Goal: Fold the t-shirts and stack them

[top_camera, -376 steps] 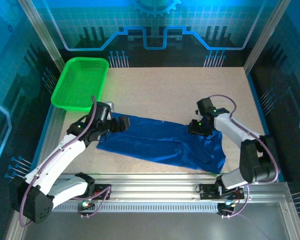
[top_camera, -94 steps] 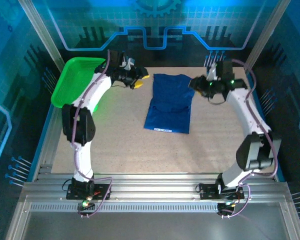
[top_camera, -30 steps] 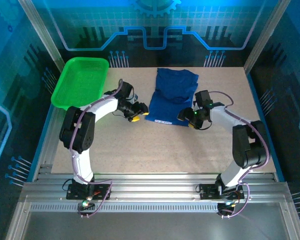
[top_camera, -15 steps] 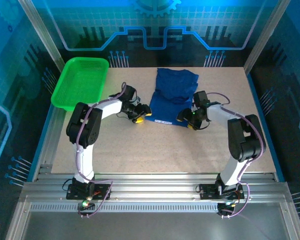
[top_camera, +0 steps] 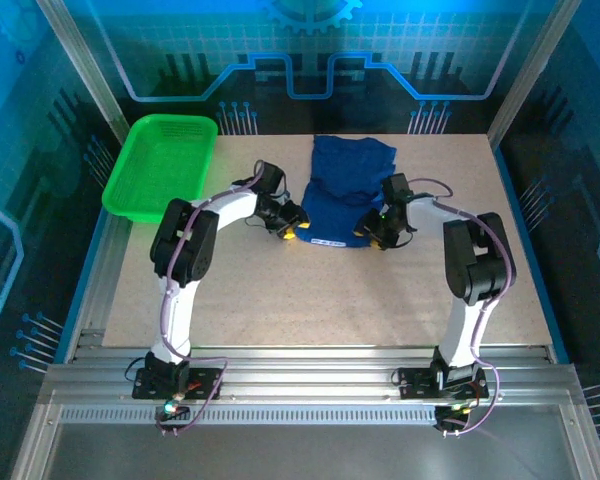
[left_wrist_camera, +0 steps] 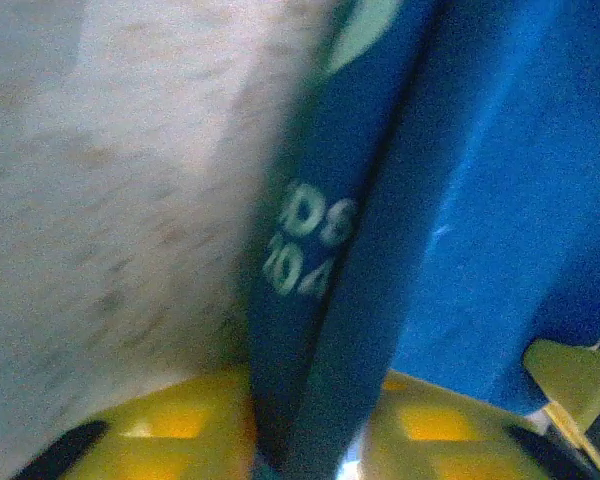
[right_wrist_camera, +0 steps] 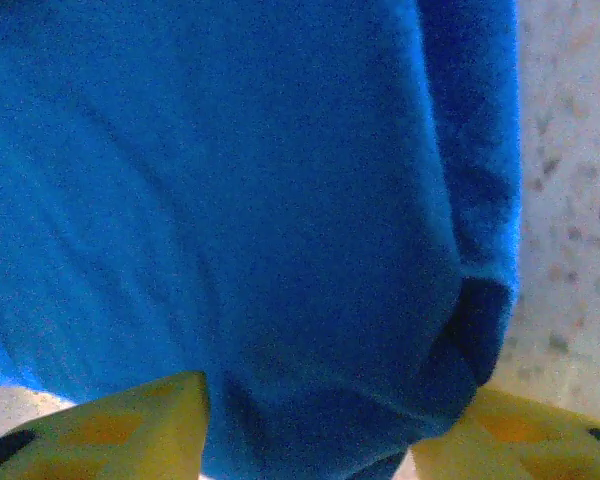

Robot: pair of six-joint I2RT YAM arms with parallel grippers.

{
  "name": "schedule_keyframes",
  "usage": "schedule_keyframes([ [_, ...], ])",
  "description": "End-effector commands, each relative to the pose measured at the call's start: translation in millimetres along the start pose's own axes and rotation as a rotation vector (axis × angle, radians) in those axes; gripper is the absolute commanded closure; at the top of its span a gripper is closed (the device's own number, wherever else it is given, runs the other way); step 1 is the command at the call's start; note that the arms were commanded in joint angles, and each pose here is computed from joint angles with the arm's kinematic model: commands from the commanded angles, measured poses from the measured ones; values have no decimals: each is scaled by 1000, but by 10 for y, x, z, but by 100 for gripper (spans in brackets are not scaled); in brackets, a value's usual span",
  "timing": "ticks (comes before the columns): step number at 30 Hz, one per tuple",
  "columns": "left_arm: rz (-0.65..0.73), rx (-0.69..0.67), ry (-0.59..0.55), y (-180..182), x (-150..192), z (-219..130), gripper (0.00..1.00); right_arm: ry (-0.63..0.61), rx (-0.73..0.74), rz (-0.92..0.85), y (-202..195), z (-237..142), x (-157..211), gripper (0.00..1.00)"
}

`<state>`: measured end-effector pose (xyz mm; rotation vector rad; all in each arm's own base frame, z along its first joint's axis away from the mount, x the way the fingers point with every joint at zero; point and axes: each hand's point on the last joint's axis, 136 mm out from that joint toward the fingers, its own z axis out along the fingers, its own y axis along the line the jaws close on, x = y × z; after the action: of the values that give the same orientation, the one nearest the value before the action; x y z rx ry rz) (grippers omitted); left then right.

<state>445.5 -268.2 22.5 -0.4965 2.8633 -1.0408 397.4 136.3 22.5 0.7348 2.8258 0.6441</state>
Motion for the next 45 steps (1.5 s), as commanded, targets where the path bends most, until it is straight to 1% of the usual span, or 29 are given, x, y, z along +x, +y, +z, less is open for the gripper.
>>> schedule_keyframes([
  [1, 34, 22, 28, -138, 107, 218, 85, 30, 100, 59, -271, 81, 54, 84],
  [2, 40, 15, 24, -142, 100, 187, 91, 30, 103, 58, -282, 64, 68, 89],
  [4, 60, -16, 8, -128, 95, 87, 100, 28, 97, 61, -292, -6, 99, 97],
  [5, 67, -23, -6, -125, 86, 10, 100, 25, 90, 56, -283, -62, 121, 100],
  [9, 118, -5, -72, -274, 108, -434, 100, 8, 44, 21, -184, -372, 222, 100],
  [11, 158, 11, -97, -414, 173, -691, 100, -14, 7, 5, -100, -593, 271, 100],
  [16, 189, 93, -147, -704, 383, -1210, 100, -71, -75, -25, 84, -1094, 382, 100],
  [18, 188, 120, -151, -750, 482, -1329, 100, -88, -99, -34, 124, -1241, 433, 100],
  [21, 186, 128, -144, -723, 646, -1410, 100, -76, -118, -44, 132, -1330, 579, 100],
  [24, 178, 115, -113, -595, 851, -1346, 100, -57, -101, -52, 36, -1305, 763, 100],
  [29, 117, 50, -76, -89, 1300, -1249, 100, -12, -84, -47, -200, -1189, 1173, 100],
  [34, 73, 2, -84, 330, 1699, -1358, 100, 44, -52, -63, -434, -1085, 1584, 100],
  [38, 27, -29, -70, 667, 1979, -1380, 100, 66, -39, -71, -543, -1060, 1804, 100],
  [42, 6, -29, -71, 827, 2143, -1436, 100, 72, -26, -89, -576, -1084, 1937, 100],
  [45, 13, -31, -85, 838, 2178, -1523, 100, 63, -40, -98, -512, -1131, 1947, 100],
])
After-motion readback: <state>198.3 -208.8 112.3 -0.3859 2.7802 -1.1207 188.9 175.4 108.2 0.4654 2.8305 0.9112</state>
